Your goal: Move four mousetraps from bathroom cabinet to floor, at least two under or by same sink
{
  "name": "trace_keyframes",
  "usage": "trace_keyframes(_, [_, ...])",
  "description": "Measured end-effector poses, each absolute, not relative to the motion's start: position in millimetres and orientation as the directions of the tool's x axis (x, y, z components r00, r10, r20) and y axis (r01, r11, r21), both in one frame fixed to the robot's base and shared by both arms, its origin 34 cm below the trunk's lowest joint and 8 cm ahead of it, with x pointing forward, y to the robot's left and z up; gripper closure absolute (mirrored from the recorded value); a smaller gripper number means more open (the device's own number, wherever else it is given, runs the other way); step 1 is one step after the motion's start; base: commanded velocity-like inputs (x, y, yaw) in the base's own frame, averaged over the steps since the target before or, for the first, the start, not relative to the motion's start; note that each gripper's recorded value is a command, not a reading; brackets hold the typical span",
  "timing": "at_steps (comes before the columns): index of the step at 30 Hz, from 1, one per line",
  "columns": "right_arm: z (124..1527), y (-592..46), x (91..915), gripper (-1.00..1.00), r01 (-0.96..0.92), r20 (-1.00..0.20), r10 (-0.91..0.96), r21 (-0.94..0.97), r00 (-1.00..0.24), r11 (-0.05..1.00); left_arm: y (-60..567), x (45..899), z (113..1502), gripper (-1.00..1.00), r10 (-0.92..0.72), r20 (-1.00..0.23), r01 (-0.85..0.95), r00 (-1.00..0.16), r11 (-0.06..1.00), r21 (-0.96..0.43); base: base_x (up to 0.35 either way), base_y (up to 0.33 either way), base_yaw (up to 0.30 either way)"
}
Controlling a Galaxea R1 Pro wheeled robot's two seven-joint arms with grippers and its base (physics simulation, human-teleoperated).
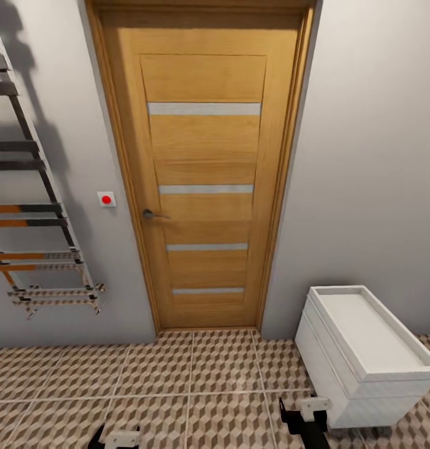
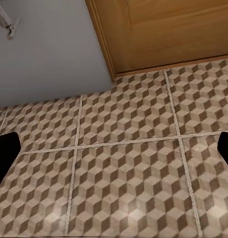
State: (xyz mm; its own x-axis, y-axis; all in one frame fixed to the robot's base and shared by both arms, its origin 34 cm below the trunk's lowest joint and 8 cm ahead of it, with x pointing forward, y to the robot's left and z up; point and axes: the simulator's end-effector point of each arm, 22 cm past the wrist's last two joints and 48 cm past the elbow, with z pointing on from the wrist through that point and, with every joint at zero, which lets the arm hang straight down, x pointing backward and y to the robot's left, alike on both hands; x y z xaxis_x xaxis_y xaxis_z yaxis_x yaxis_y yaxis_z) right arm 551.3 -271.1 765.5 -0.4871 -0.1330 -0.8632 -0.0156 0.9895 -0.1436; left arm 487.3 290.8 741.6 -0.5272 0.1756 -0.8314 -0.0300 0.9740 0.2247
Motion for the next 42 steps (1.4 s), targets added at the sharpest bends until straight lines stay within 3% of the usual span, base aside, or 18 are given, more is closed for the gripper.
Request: trace_keyframes(42, [765.2, -270.2, 551.1, -1.00, -0.016, -0.863, -0.132, -0.143, -0.488, 0.990, 290.4, 487.3, 741.5, -1.00, 0.176, -0.831, -0.029, -0.527, 0.974, 0.224, 0.000, 0.000, 0.257])
